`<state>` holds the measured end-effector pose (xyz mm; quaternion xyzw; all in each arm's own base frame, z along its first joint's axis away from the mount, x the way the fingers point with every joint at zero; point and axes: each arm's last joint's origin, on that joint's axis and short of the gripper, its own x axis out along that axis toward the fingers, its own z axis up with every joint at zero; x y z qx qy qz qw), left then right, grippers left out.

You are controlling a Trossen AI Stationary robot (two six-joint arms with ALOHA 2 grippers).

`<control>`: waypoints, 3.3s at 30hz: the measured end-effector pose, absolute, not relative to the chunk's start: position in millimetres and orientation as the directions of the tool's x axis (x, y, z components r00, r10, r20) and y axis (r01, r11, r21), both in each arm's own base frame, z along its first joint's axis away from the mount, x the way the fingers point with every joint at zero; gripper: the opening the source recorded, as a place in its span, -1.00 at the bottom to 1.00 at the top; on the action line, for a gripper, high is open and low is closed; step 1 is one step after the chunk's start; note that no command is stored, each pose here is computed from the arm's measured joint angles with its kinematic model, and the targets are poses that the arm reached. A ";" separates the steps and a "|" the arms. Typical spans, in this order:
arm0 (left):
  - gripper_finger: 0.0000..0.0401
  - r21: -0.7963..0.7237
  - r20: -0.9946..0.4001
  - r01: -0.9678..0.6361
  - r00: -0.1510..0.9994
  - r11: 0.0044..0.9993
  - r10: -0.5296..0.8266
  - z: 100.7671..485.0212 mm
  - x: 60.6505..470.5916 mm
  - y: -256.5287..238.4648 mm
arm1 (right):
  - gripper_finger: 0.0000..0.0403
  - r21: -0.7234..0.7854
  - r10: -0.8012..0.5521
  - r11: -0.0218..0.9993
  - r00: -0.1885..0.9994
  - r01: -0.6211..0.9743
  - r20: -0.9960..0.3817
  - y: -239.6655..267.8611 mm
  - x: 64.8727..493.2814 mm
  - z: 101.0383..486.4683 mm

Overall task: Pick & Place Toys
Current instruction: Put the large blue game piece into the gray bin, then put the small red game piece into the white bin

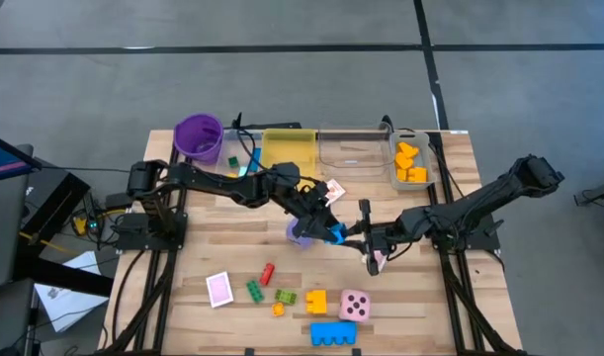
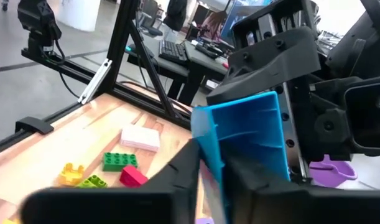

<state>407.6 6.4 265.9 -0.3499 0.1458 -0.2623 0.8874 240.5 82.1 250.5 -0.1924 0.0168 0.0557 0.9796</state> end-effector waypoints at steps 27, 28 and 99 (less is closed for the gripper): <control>0.60 -0.713 -0.093 0.401 0.759 0.575 -0.645 271.0 393.2 51.5 | -0.98 -0.381 -0.135 0.919 0.989 0.102 -0.061 75.3 240.0 250.0; 0.59 -0.704 -0.102 0.400 0.760 0.586 -0.642 273.5 390.0 55.1 | -0.98 -0.384 -0.158 0.915 0.985 0.122 -0.063 74.4 240.0 249.5; 0.59 0.054 -0.411 -0.354 0.844 0.934 0.344 267.3 285.5 87.0 | -0.40 -0.090 -0.710 0.402 0.248 0.911 -0.659 -95.4 140.2 241.3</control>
